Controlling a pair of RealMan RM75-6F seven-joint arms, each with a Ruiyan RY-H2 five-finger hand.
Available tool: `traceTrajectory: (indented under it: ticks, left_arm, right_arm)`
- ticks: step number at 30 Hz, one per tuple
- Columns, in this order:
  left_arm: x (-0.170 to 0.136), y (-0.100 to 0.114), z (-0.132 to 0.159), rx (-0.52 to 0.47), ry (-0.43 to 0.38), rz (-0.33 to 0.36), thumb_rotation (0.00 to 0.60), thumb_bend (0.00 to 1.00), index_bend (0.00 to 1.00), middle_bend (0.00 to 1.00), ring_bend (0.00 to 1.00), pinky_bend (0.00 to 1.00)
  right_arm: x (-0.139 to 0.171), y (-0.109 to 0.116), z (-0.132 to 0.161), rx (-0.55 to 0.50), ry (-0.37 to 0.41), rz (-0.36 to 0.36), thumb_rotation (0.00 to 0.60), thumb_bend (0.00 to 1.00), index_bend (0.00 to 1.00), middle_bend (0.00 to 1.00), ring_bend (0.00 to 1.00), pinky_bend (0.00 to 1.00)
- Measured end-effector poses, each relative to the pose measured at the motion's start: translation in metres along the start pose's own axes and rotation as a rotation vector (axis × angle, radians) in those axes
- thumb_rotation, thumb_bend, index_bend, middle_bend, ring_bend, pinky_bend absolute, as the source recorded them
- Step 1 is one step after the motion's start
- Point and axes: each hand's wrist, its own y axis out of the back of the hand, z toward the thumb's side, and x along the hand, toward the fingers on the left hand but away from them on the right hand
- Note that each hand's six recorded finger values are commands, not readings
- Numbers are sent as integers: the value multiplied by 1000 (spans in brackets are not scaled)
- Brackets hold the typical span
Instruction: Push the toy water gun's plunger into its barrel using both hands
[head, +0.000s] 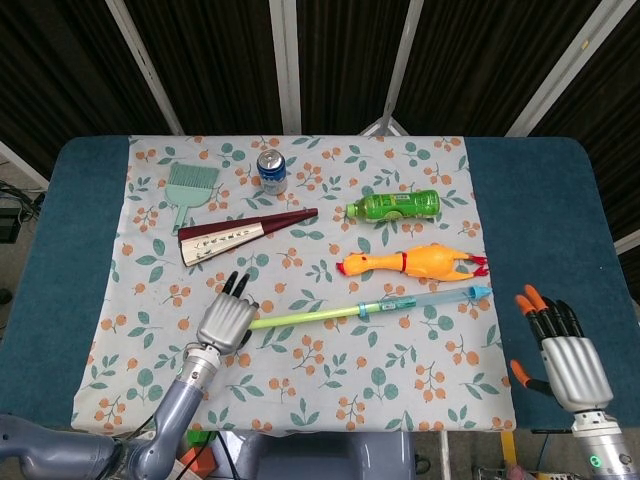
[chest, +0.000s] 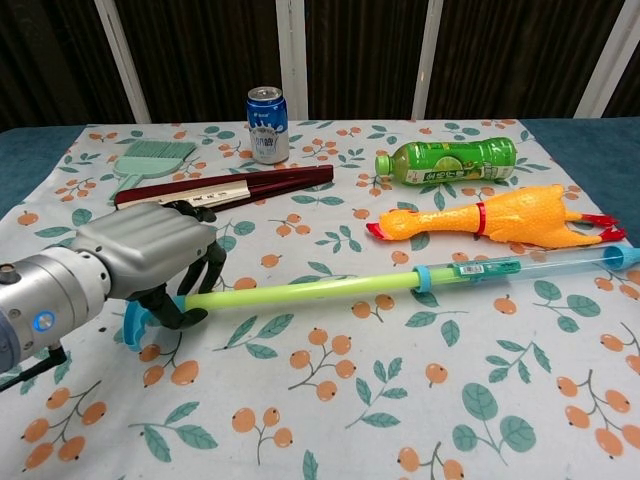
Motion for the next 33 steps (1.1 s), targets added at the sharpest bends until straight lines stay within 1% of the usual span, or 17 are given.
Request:
traceTrajectory:
  ticks: [4,6,11,17,20,25,29,33]
  left_arm:
    - [-2,3,-2,10,-46,14,600,576,603,574,68,0]
    - [-4,3,-5,13,-65,10,600,577,604,573,68,0]
    - [-6,4,-10,9,-100,6,600,576,605,576,68,0]
    - [-9,7,-17,-6,-117,11,600,577,606,576,69,0]
    - [-11,9,-23,-12,-119,15,600,576,606,576,69,0]
    - [-13,9,-32,-21,-122,8,600,577,606,576,68,0]
    - [-15,9,-37,-24,-125,2,600,577,606,576,68,0]
    - [-17,9,-40,-21,-131,-6,600,576,606,575,69,0]
  right_arm:
    - [-17,-3,20,3,33,13,600,337,63,86,0,0]
    - [-25,-6,31,3,50,22,600,337,89,111,0,0]
    - [-41,-15,49,36,75,43,600,337,110,128,0,0]
    - [-60,-27,65,71,77,75,600,336,151,158,0,0]
    - [-69,-33,68,92,61,89,600,336,180,186,0,0]
    - [-78,-43,66,127,26,119,600,337,189,197,0,0]
    - [-83,-53,56,166,-9,142,600,336,206,209,2,0]
    - [-87,-65,44,178,-51,169,600,336,214,214,5,0]
